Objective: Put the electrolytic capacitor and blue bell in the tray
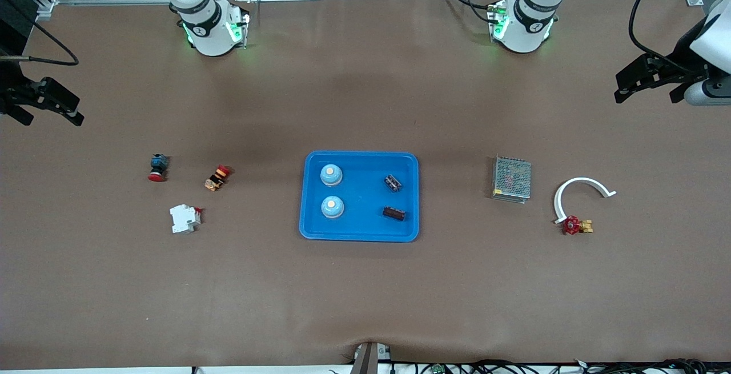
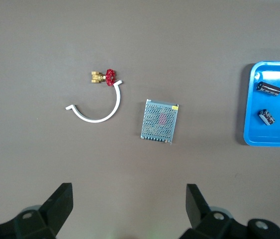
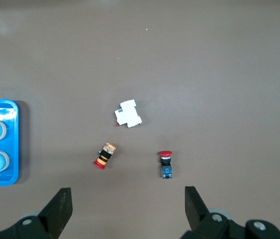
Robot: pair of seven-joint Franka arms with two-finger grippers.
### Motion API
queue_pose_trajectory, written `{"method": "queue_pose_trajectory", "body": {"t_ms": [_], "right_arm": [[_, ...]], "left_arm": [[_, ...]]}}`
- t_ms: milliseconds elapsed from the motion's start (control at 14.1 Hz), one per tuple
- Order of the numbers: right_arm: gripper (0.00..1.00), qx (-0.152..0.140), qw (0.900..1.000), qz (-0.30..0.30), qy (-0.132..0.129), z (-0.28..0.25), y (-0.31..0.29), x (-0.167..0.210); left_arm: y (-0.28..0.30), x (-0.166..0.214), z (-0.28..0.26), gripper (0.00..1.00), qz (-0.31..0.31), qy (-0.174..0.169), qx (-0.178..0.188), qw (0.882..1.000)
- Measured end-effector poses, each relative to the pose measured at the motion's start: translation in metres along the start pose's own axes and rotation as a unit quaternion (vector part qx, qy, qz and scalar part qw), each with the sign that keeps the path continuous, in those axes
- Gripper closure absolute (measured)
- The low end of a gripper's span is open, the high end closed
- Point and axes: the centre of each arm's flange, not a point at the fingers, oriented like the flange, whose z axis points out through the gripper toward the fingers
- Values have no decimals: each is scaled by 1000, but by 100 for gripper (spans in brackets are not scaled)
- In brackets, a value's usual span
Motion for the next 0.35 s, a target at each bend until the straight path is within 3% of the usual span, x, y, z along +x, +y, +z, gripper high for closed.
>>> {"method": "queue_pose_trajectory", "body": {"t_ms": [355], "right_arm": [[0, 0, 1000, 0, 0, 0, 0, 0]], "left_arm": [[0, -3, 2, 0, 0, -14, 1, 1000]]}}
